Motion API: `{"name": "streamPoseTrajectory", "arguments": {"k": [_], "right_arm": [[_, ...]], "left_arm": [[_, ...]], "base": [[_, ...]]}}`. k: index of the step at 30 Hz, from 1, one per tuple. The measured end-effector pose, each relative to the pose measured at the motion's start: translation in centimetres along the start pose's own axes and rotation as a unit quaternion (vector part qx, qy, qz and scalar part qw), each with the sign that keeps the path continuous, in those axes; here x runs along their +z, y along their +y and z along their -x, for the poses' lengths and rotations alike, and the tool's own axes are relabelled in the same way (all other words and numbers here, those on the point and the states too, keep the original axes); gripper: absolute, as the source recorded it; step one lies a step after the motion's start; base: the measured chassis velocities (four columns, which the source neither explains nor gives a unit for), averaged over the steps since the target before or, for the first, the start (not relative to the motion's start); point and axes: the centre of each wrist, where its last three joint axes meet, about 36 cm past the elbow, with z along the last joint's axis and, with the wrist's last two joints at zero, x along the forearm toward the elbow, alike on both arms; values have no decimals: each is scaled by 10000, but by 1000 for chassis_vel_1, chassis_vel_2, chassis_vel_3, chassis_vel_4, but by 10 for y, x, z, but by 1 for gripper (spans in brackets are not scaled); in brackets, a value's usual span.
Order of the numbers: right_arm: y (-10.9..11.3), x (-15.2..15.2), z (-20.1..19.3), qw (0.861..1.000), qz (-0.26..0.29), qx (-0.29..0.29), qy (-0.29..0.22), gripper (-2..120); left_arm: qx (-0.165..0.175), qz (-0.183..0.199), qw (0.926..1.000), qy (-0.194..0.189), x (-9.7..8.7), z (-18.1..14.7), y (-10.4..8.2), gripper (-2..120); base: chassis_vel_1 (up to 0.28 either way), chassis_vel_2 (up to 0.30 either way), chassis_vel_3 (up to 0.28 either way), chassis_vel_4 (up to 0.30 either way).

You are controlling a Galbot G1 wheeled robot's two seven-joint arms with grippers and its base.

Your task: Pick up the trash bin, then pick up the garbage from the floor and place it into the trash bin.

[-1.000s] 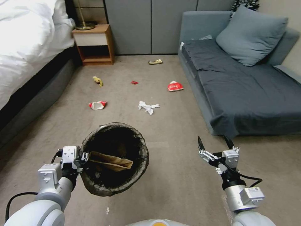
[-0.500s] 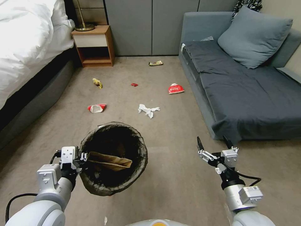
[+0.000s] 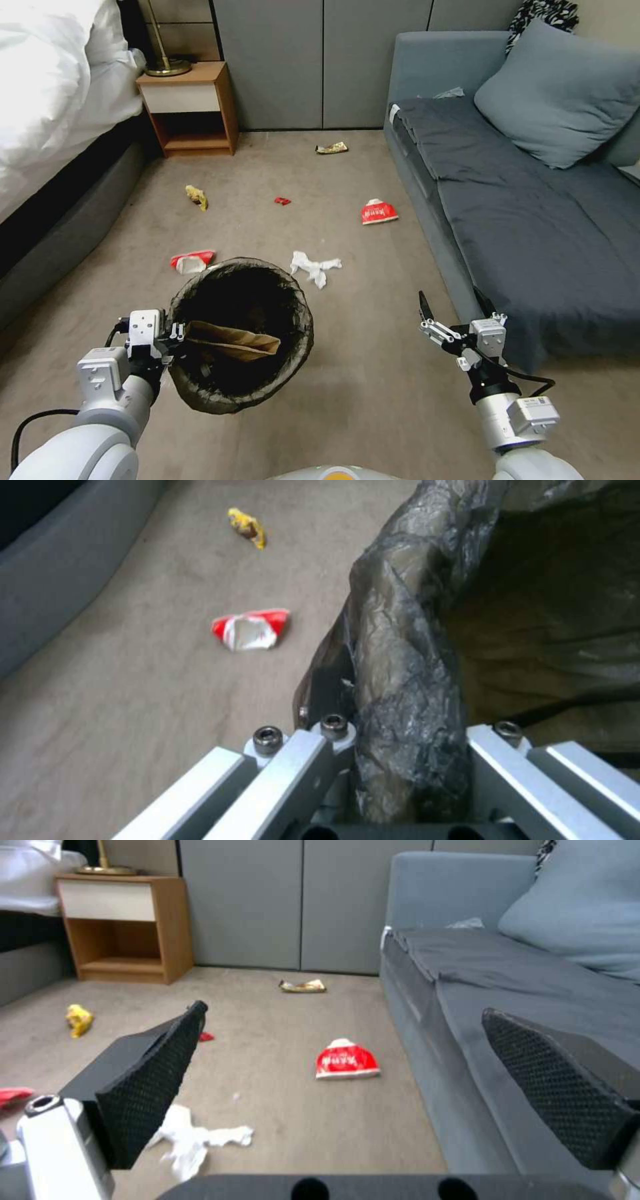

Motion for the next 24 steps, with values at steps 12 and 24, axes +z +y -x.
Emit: {"name": "streamPoseTrajectory", "arguments": {"k": [12, 24], "right_arm": [[1, 2, 0, 10000, 25, -90, -24, 100], [-5, 10, 12, 9985, -111, -434, 298, 100]], "left_arm": [[5, 2, 10000, -26, -1, 1, 0, 1], [-26, 84, 10000, 36, -2, 0, 5, 1]], "base": [[-282, 277, 287, -290], [-111, 115, 119, -94]]}}
